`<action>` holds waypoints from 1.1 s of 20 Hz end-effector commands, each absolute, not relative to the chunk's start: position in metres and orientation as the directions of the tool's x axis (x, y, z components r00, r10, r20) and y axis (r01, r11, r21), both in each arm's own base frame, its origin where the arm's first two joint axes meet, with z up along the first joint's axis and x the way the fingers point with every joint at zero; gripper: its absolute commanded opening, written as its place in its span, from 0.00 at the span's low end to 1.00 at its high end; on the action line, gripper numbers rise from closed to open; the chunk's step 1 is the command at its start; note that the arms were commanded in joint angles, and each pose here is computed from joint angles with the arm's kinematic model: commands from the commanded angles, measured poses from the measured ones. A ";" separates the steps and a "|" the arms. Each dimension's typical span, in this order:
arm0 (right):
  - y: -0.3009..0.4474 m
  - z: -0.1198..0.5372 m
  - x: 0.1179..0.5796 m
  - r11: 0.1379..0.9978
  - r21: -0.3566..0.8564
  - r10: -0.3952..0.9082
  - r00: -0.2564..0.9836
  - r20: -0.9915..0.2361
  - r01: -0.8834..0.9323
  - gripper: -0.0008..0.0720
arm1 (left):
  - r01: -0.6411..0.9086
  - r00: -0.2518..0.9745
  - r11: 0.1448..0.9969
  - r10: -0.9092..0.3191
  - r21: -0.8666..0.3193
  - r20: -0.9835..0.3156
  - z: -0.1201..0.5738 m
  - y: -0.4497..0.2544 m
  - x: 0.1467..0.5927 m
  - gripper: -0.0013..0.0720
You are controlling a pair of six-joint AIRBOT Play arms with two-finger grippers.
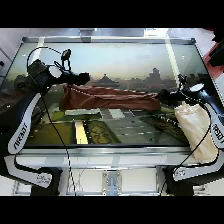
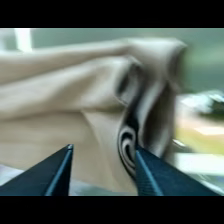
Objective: Fold the shirts.
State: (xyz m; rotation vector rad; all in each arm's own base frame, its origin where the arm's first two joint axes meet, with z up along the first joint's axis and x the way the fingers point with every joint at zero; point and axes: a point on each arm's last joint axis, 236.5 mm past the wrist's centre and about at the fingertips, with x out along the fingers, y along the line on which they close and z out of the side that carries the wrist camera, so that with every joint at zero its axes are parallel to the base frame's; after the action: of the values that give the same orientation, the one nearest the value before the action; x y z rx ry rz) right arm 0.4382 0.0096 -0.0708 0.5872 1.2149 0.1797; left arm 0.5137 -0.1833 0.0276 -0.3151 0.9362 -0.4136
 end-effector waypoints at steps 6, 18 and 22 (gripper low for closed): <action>-0.032 -0.090 0.449 0.894 0.373 0.261 0.388 -0.884 0.249 0.72 | 0.221 0.544 0.878 -0.472 -0.424 -0.693 0.031 -0.188 0.518 0.77; 0.038 -0.103 0.463 0.707 0.672 0.567 0.392 -0.724 0.220 0.29 | 0.216 0.545 0.870 -0.484 -0.444 -0.684 0.033 -0.191 0.518 0.77; 0.042 -0.075 0.462 0.706 0.686 0.581 0.411 -0.703 0.175 0.05 | 0.217 0.536 0.868 -0.488 -0.446 -0.689 0.031 -0.192 0.516 0.57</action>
State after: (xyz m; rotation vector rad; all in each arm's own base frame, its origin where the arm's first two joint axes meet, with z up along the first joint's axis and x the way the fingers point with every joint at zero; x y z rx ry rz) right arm 0.4611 0.0355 -0.0954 0.7701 1.1739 0.2499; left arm 0.5177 -0.1907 0.0324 -0.3256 0.9061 -0.4240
